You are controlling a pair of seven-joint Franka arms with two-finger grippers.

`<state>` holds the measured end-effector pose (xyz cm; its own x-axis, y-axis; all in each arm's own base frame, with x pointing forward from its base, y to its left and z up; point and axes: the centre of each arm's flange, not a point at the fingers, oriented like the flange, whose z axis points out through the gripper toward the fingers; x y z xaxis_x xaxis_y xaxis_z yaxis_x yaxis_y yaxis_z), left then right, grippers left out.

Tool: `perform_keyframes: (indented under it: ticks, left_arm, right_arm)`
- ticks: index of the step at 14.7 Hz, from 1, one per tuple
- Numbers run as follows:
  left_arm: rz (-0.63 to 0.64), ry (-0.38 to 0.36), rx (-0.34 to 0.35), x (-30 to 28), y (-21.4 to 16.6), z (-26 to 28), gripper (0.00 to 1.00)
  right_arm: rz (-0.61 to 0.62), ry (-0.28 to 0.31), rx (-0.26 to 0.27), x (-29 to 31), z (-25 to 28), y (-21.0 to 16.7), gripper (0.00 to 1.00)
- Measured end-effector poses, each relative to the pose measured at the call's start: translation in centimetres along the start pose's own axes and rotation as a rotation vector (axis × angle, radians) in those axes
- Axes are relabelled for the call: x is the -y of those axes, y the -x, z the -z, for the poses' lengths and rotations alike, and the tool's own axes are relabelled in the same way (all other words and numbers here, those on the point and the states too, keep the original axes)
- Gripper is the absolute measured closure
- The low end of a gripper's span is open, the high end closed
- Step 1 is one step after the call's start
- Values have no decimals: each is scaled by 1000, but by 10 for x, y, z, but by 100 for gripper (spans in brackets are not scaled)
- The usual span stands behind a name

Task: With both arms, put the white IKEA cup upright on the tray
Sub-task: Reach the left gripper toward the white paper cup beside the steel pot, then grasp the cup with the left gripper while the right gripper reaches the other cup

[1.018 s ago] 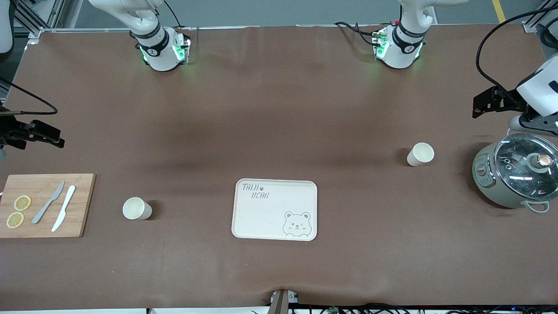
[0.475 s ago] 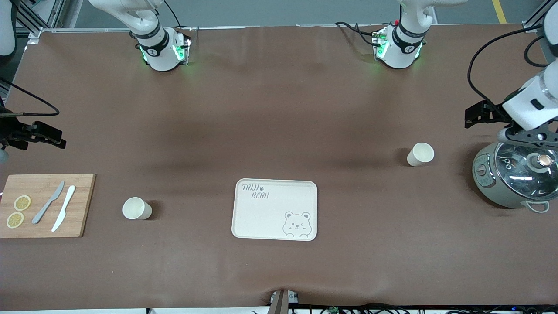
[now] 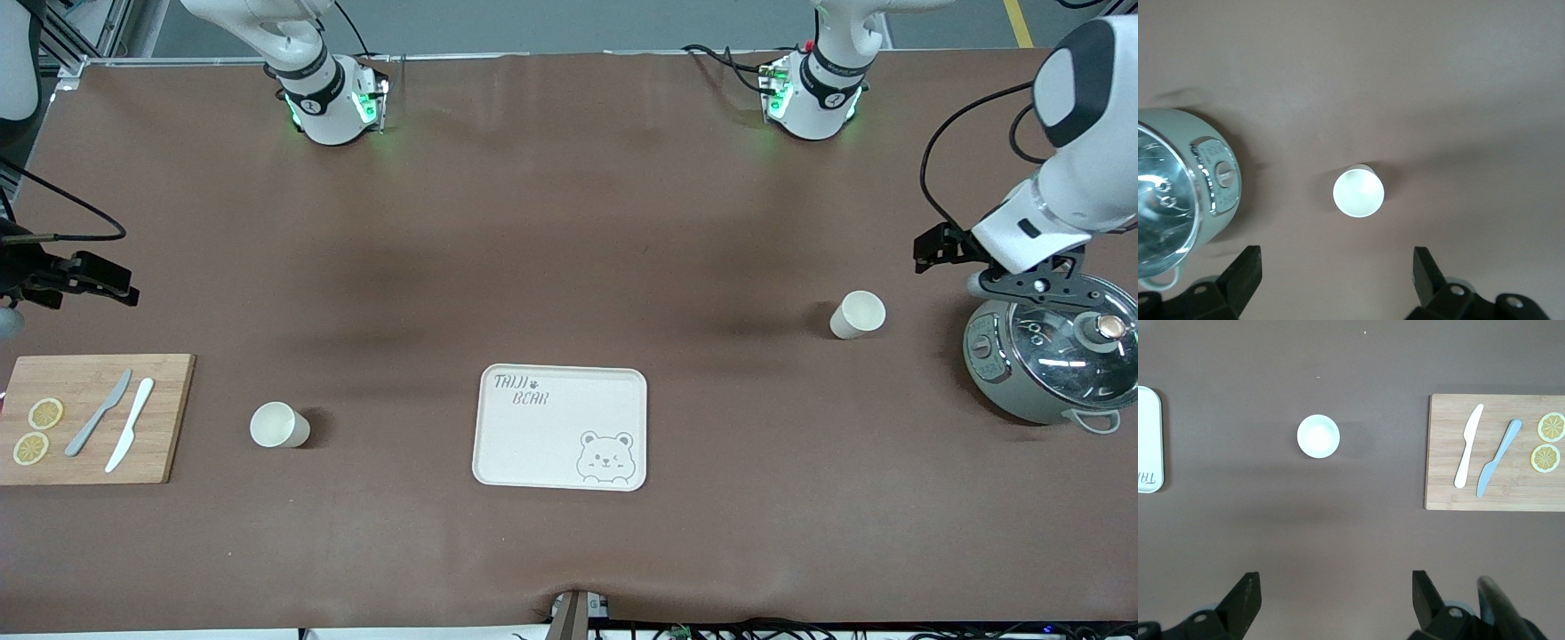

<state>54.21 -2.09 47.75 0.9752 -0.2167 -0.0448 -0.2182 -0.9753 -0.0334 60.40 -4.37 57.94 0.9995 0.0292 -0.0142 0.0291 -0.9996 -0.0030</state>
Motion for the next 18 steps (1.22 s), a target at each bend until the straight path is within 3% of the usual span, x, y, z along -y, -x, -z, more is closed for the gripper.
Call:
perform_keyframes:
  ticks: [9, 18]
  left_arm:
    - [-27, -4, -63, 5, 33, -120, 0]
    - [-29, -4, -96, 23, 39, -202, 0]
  right_arm:
    - [1, 3, -22, 0, -6, -7, 0]
    - [5, 14, 27, 0, -109, -53, 0]
